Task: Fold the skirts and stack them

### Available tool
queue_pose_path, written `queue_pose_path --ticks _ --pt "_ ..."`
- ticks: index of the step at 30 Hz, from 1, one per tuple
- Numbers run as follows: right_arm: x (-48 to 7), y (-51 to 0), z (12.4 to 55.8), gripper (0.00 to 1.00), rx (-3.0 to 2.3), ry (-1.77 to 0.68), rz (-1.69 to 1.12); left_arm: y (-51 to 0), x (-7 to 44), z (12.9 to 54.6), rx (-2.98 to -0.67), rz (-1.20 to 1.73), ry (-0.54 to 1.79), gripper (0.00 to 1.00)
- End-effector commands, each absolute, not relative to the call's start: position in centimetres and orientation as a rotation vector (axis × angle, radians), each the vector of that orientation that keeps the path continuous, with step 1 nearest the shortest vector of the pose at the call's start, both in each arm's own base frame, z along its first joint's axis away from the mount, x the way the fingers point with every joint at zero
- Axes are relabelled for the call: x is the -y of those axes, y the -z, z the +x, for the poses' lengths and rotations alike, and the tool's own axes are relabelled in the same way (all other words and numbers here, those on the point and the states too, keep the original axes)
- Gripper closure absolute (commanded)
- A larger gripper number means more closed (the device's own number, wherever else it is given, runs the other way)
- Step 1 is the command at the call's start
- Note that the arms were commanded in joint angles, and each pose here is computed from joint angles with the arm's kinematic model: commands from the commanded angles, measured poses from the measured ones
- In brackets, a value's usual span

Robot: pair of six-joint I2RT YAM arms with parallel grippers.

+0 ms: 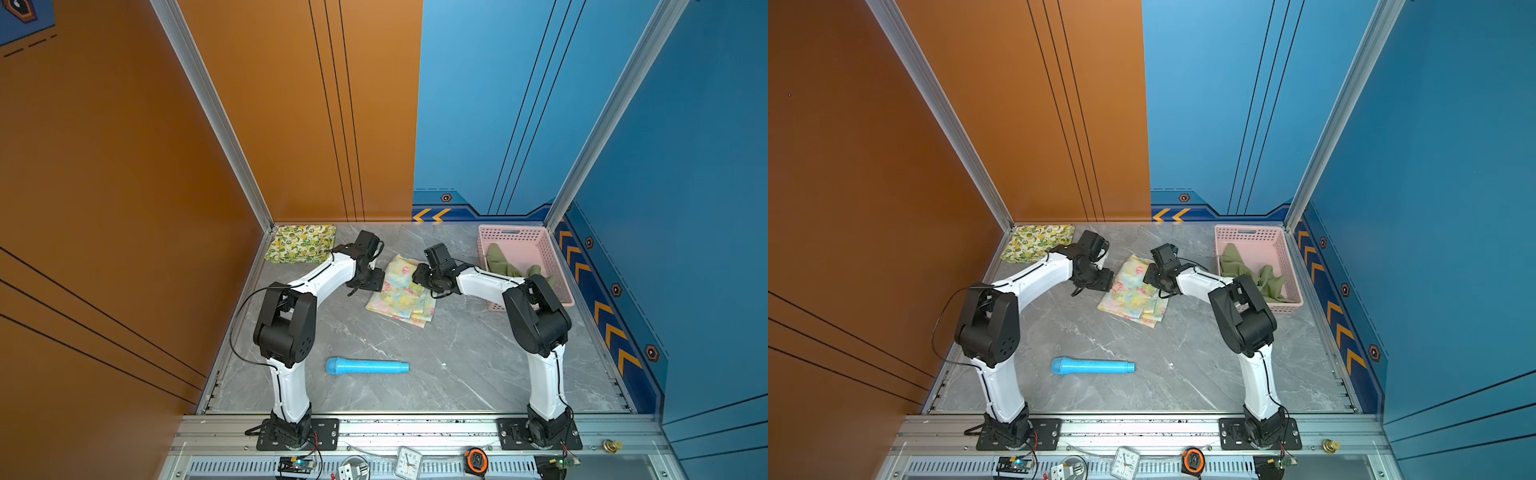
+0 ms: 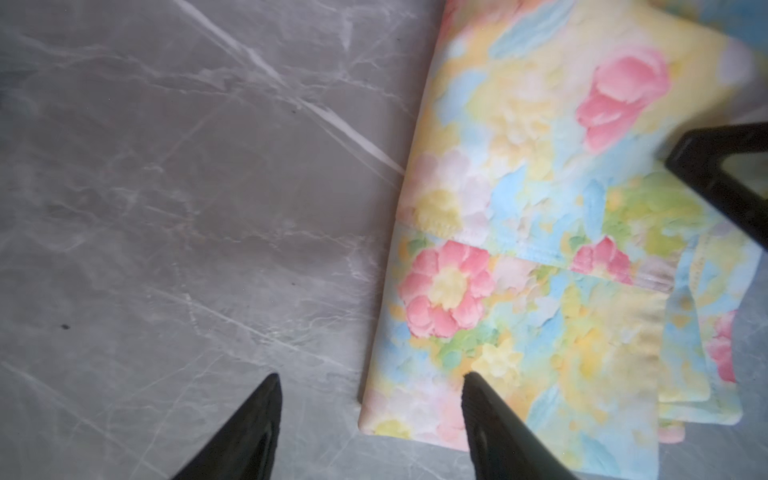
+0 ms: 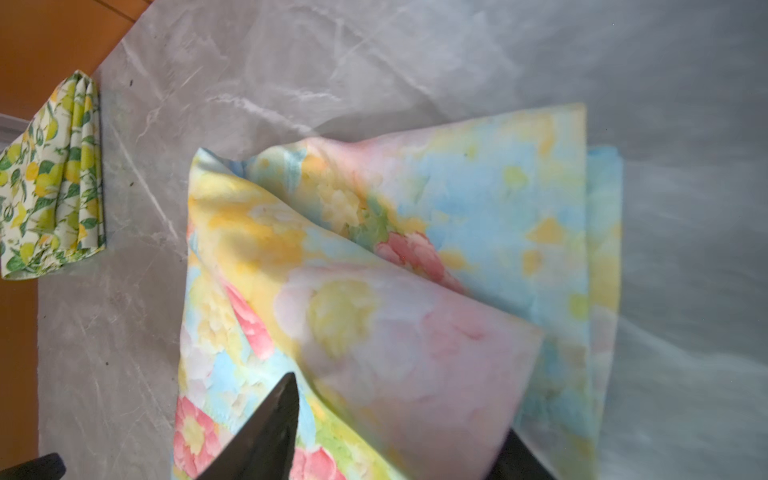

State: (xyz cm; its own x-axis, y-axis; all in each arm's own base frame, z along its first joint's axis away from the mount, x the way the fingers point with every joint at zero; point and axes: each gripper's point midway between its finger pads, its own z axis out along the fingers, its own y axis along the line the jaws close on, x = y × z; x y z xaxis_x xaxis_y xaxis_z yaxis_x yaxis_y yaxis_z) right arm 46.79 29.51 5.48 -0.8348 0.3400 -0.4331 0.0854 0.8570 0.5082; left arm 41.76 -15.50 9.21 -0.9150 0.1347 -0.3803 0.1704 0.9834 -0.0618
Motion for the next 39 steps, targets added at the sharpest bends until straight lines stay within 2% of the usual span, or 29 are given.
queue_pose_path --ticks 1,5,8,11,16,23,31,36,39 --pt "-31.7 -6.8 47.5 0.34 -2.496 -0.711 0.199 -10.2 15.4 41.4 -2.721 0.202 0.123 0.3" --pt "-29.6 -8.8 47.8 0.26 -2.474 -0.688 0.182 -10.2 16.3 41.4 -2.716 0.245 0.134 0.3" --pt "-26.6 -10.8 47.3 0.24 -2.446 -0.683 0.213 -9.9 18.1 41.3 -2.708 0.319 0.143 0.29" --pt "-23.7 -11.3 46.5 0.26 -2.43 -0.668 0.279 -9.6 20.5 41.1 -2.693 0.411 0.148 0.29" --pt "-21.0 -9.3 45.1 0.38 -2.468 -0.637 0.374 -8.7 24.8 40.8 -2.675 0.544 0.153 0.29" --pt "-21.7 -7.7 43.9 0.44 -2.494 -0.698 0.395 -7.1 27.4 41.1 -2.687 0.583 0.136 0.29" --pt "-23.2 -6.1 43.3 0.45 -2.525 -0.708 0.38 -4.8 28.1 41.7 -2.736 0.559 0.103 0.29" --pt "-24.3 -5.3 43.2 0.46 -2.533 -0.715 0.381 -3.7 28.4 41.9 -2.754 0.548 0.098 0.37" --pt "-24.6 -4.7 43.2 0.5 -2.534 -0.718 0.399 -3.2 28.3 42.0 -2.763 0.542 0.091 0.48"
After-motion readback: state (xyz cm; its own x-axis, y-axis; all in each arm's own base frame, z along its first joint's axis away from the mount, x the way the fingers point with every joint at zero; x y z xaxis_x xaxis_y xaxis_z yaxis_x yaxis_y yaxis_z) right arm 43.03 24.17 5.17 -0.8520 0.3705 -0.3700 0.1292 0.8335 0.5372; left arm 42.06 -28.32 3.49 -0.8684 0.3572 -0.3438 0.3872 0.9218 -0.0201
